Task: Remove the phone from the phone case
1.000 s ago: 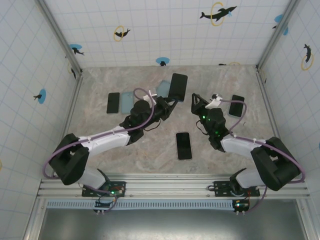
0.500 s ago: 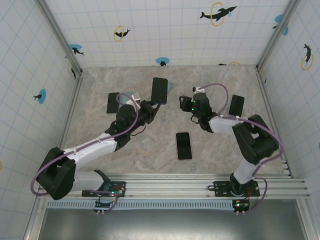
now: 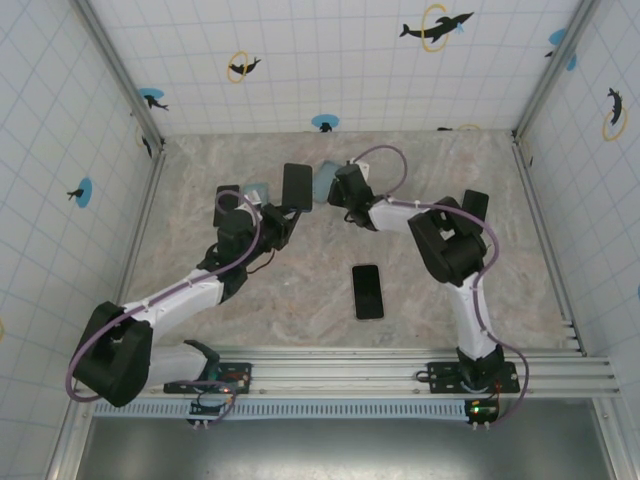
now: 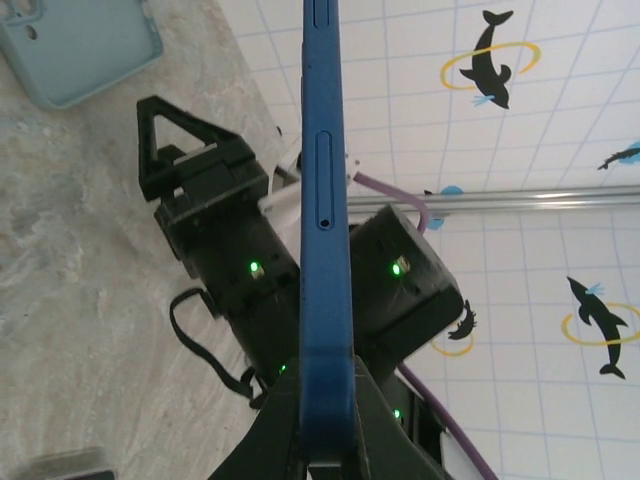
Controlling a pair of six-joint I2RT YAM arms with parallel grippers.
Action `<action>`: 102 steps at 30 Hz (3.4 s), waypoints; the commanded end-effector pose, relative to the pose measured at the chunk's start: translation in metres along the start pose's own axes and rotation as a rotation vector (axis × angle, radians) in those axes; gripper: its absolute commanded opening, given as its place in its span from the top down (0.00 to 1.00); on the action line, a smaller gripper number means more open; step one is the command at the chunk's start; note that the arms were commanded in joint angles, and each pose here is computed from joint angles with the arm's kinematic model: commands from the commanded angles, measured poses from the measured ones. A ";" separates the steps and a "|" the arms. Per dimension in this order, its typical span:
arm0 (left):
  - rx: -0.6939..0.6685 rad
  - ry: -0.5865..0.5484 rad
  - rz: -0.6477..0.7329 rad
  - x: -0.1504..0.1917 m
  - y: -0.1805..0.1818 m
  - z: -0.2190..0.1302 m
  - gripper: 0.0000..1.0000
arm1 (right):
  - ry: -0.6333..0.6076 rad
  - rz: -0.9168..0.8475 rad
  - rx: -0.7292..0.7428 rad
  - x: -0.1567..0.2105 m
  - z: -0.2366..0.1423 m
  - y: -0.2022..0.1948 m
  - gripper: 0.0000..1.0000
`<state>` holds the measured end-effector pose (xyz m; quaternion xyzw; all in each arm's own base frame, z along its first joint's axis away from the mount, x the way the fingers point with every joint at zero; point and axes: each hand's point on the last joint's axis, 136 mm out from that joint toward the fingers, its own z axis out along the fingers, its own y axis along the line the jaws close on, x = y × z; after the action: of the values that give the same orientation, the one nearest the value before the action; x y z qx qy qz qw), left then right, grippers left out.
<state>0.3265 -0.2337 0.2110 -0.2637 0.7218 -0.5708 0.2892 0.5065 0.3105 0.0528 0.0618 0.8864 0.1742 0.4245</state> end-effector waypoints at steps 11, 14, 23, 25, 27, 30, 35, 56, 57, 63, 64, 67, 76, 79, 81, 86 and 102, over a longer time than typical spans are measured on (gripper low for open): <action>0.080 0.021 0.051 -0.009 -0.019 -0.010 1.00 | 0.020 -0.173 0.231 0.018 0.047 -0.010 0.48; 0.076 0.018 0.046 -0.011 -0.015 -0.012 1.00 | 0.034 -0.191 0.246 0.022 0.053 -0.012 0.49; 0.068 0.023 0.057 -0.013 -0.015 -0.012 1.00 | 0.058 -0.258 0.285 0.029 0.057 -0.012 0.71; 0.068 0.024 0.053 -0.013 -0.015 -0.012 1.00 | 0.056 -0.258 0.282 0.026 0.055 -0.010 0.80; 0.067 0.024 0.056 -0.014 -0.015 -0.011 1.00 | 0.048 -0.256 0.280 0.021 0.052 -0.008 0.87; 0.066 0.025 0.056 -0.014 -0.014 -0.011 1.00 | 0.024 -0.250 0.286 0.009 0.043 -0.006 0.95; 0.067 0.020 0.060 -0.017 -0.015 -0.012 1.00 | -0.025 -0.215 0.256 -0.016 0.019 -0.002 1.00; -0.071 -0.086 0.092 -0.055 0.040 0.026 1.00 | -0.013 -0.161 0.032 0.023 -0.072 0.015 1.00; -0.090 -0.094 0.097 -0.058 0.046 0.028 1.00 | -0.012 -0.169 0.035 0.025 -0.071 0.016 1.00; -0.132 -0.106 0.095 -0.067 0.069 0.045 1.00 | -0.004 -0.181 0.049 0.030 -0.062 0.015 1.00; -0.138 -0.106 0.097 -0.068 0.072 0.048 1.00 | -0.004 -0.183 0.047 0.031 -0.061 0.016 1.00; -0.141 -0.100 0.091 -0.071 0.078 0.058 1.00 | 0.002 -0.188 0.050 0.032 -0.056 0.017 1.00; -0.165 -0.046 0.059 -0.072 0.102 0.082 1.00 | 0.024 -0.203 0.062 0.037 -0.038 0.013 1.00; -0.165 -0.034 0.038 -0.072 0.110 0.086 1.00 | 0.029 -0.213 0.073 0.039 -0.032 0.010 1.00; -0.165 -0.022 0.027 -0.071 0.114 0.090 1.00 | 0.032 -0.215 0.077 0.039 -0.029 0.009 1.00; -0.170 -0.003 0.015 -0.068 0.120 0.093 1.00 | 0.031 -0.215 0.084 0.037 -0.023 0.007 1.00; -0.175 0.028 -0.067 -0.057 0.141 0.087 0.88 | 0.051 -0.229 0.102 0.034 0.003 0.007 1.00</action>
<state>0.4207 -0.2237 0.0583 -0.3106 0.7734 -0.5024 0.2300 0.4780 0.3229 0.0263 -0.0229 0.9071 0.0825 0.4120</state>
